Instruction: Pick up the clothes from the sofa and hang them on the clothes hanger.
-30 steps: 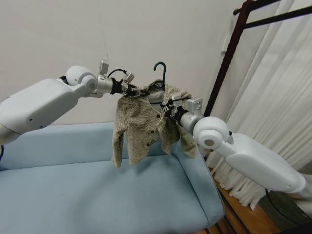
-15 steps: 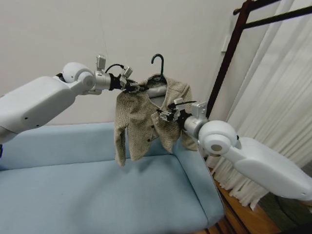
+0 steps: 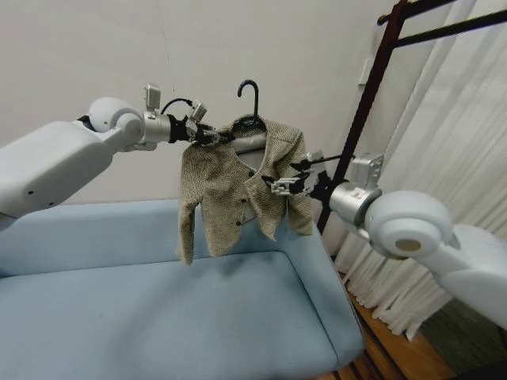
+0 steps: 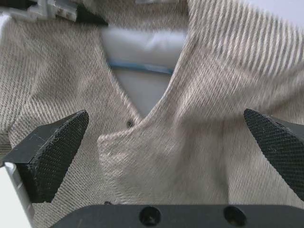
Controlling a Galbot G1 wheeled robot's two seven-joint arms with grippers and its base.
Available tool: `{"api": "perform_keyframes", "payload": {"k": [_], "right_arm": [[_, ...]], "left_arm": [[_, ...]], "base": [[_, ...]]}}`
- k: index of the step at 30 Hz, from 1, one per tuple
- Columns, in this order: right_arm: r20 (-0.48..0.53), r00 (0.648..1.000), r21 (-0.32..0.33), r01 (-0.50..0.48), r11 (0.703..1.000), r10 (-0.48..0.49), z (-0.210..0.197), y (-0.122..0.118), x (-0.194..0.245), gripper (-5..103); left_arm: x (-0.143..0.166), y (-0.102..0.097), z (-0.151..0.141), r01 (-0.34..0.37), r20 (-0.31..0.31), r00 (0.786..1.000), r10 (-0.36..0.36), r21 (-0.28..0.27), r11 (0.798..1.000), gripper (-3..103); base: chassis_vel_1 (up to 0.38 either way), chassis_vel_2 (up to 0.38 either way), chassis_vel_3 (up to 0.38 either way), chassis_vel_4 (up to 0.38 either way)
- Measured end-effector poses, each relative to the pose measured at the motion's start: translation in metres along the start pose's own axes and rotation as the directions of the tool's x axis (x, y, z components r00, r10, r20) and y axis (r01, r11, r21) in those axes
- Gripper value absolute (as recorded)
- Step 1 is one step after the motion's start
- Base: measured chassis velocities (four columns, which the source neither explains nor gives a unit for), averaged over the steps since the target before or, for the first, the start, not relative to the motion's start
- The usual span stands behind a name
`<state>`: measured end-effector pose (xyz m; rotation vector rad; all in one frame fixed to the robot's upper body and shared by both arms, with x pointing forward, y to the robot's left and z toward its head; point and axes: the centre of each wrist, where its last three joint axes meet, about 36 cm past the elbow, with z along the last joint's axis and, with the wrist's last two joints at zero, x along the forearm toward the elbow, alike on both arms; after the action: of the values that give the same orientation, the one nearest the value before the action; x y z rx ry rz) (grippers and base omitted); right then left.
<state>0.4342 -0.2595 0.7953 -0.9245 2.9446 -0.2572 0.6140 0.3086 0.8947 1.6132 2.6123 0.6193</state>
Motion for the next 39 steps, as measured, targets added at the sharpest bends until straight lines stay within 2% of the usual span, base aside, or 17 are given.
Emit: {"api": "perform_keyframes", "payload": {"k": [1,3,4,5,7,9,15,17,24,34,37,39], "right_arm": [[-0.002,0.997,0.007,0.072,0.997,-0.072,-0.002,-0.024,-0.002,100],[-0.005,0.989,0.009,0.147,0.989,-0.147,-0.001,-0.043,0.0,100],[-0.011,0.984,0.008,0.179,0.984,-0.179,0.0,-0.052,0.002,100],[-0.011,0.984,0.008,0.179,0.984,-0.179,0.0,-0.052,0.002,100],[-0.026,0.971,0.006,0.237,0.971,-0.237,0.0,-0.068,0.01,100],[-0.036,0.967,0.007,0.254,0.967,-0.253,0.0,-0.08,0.015,100],[-0.074,0.97,-0.014,0.233,0.972,-0.234,-0.008,-0.097,0.02,100],[-0.099,0.966,-0.044,0.234,0.971,-0.237,-0.014,-0.105,0.015,100],[-0.154,0.949,-0.087,0.263,0.961,-0.274,-0.018,-0.118,-0.011,100],[-0.227,0.913,-0.101,0.324,0.941,-0.338,-0.007,-0.103,-0.032,101],[-0.241,0.905,-0.108,0.335,0.936,-0.351,-0.007,-0.1,-0.039,92],[-0.244,0.903,-0.11,0.337,0.935,-0.355,-0.008,-0.1,-0.042,92]], "left_arm": [[0.006,0.002,0.003,-0.018,-0.014,1.0,0.018,-0.033,0.999,11],[0.011,0.005,0.006,-0.042,-0.031,0.999,0.04,-0.073,0.996,11],[0.014,0.007,0.008,-0.057,-0.045,0.998,0.053,-0.098,0.994,11],[0.014,0.007,0.008,-0.057,-0.045,0.998,0.053,-0.098,0.994,11],[0.013,0.012,0.01,-0.099,-0.08,0.993,0.087,-0.154,0.983,11],[0.006,0.014,0.011,-0.132,-0.1,0.988,0.114,-0.192,0.972,11],[-0.006,0.013,0.009,-0.193,-0.115,0.979,0.17,-0.226,0.955,11],[-0.009,0.012,0.007,-0.22,-0.116,0.973,0.198,-0.238,0.946,11],[-0.008,0.007,0.005,-0.25,-0.118,0.967,0.227,-0.248,0.936,11],[0.001,0.004,0.004,-0.286,-0.109,0.958,0.267,-0.256,0.923,11],[0.008,0.004,0.009,-0.286,-0.102,0.958,0.268,-0.254,0.924,11],[0.009,0.003,0.011,-0.286,-0.099,0.958,0.269,-0.253,0.924,11]], "base": [[0.0,0.0,0.0,0.0],[0.0,0.0,0.0,0.0],[0.0,0.0,0.0,0.0],[0.0,0.0,0.0,0.0],[0.0,0.0,0.0,0.0],[0.0,0.0,0.0,0.0],[0.0,0.0,0.0,0.0],[0.0,0.0,0.0,0.0],[0.0,0.0,0.0,0.0],[0.0,0.0,0.0,0.0],[0.0,0.0,0.0,0.0],[0.0,0.0,0.0,0.0]]}}
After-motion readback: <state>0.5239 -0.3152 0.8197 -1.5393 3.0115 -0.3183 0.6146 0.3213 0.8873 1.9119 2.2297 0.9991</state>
